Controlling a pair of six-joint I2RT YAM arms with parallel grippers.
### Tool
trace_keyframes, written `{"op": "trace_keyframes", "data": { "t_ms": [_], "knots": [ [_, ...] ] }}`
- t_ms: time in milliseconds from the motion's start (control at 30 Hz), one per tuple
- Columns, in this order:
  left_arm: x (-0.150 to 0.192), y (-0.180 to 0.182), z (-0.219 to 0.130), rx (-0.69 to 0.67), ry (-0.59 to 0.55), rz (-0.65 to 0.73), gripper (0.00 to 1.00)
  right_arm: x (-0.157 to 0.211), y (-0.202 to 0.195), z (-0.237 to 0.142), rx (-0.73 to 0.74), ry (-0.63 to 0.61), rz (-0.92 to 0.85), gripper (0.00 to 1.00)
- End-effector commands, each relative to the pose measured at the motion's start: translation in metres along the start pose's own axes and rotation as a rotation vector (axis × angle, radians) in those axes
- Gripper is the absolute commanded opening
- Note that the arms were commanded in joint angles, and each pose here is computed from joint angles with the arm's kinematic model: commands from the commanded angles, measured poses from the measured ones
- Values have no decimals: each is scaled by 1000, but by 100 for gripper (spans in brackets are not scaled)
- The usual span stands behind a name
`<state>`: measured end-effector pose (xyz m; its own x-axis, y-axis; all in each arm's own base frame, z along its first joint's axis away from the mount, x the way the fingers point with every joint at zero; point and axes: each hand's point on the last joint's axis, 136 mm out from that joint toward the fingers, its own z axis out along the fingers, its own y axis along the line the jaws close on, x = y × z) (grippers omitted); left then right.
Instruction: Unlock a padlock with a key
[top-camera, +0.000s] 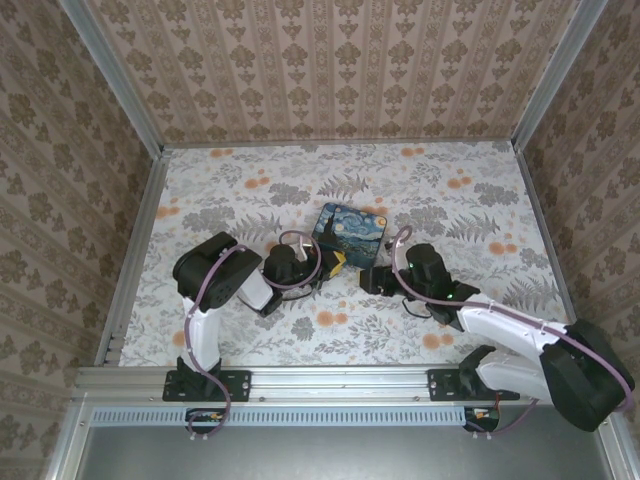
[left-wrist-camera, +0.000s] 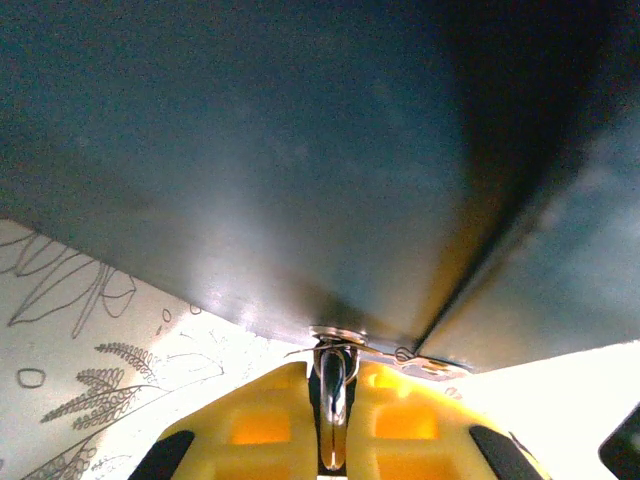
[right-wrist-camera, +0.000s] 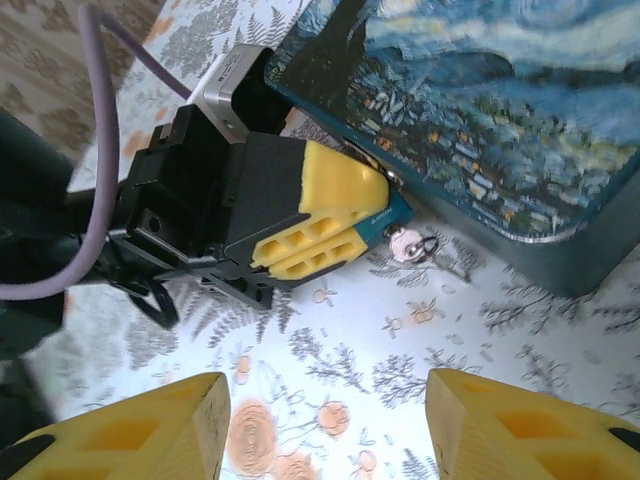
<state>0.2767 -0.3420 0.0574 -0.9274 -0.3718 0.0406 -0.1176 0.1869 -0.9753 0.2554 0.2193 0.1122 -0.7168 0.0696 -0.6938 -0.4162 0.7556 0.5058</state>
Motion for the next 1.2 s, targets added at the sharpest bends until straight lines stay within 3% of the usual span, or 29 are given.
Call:
{"op": "trace_keyframes", "data": {
  "t_ms": [0, 400, 767, 1167],
  "knots": [
    [4, 20, 0, -53, 31, -5, 0, 3, -24, -5, 204, 13, -254, 55],
    [6, 20, -1, -53, 39, -7, 0, 15, -11, 32, 405, 94, -660, 52],
    [6, 17, 1, -44, 45, -8, 0, 24, -23, 52, 497, 161, -763, 46],
    [8, 14, 2, -37, 61, -12, 0, 11, -29, 69, 579, 151, -799, 43]
  ]
}}
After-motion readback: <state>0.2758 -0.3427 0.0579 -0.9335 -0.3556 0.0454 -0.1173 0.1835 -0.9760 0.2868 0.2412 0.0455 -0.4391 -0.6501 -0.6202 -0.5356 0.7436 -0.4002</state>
